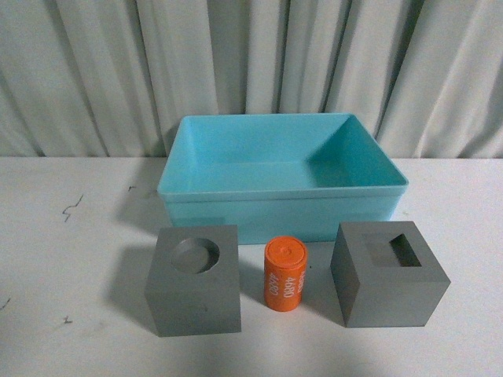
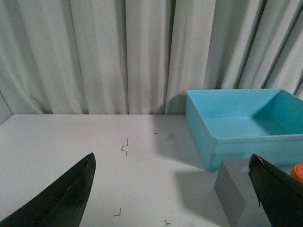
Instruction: Place gray and orange parts in blue box
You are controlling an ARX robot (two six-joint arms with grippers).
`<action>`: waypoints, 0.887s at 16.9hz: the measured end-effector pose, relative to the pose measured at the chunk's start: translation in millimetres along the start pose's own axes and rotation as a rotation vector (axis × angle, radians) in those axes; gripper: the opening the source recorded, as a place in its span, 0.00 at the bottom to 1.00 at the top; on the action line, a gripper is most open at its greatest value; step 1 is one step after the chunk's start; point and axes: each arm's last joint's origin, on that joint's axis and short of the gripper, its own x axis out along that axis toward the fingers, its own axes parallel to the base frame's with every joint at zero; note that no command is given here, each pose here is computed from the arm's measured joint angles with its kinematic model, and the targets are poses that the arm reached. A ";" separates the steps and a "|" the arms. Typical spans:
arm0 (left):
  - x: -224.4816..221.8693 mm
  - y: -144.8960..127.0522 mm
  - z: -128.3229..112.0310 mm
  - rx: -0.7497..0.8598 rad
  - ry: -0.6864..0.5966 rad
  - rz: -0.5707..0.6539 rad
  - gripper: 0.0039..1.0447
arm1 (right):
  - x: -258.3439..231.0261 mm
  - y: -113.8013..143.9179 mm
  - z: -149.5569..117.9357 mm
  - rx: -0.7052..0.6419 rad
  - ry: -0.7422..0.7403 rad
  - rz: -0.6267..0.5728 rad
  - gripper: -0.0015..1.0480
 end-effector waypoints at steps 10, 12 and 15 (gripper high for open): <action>0.0 0.0 0.0 0.000 0.000 0.000 0.94 | 0.0 0.0 0.0 0.000 0.000 0.000 0.94; 0.0 0.0 0.0 0.000 0.000 0.000 0.94 | 0.0 0.0 0.0 0.000 0.000 0.000 0.94; 0.0 0.0 0.0 0.000 0.000 0.000 0.94 | 0.0 0.0 0.0 0.000 0.000 0.000 0.94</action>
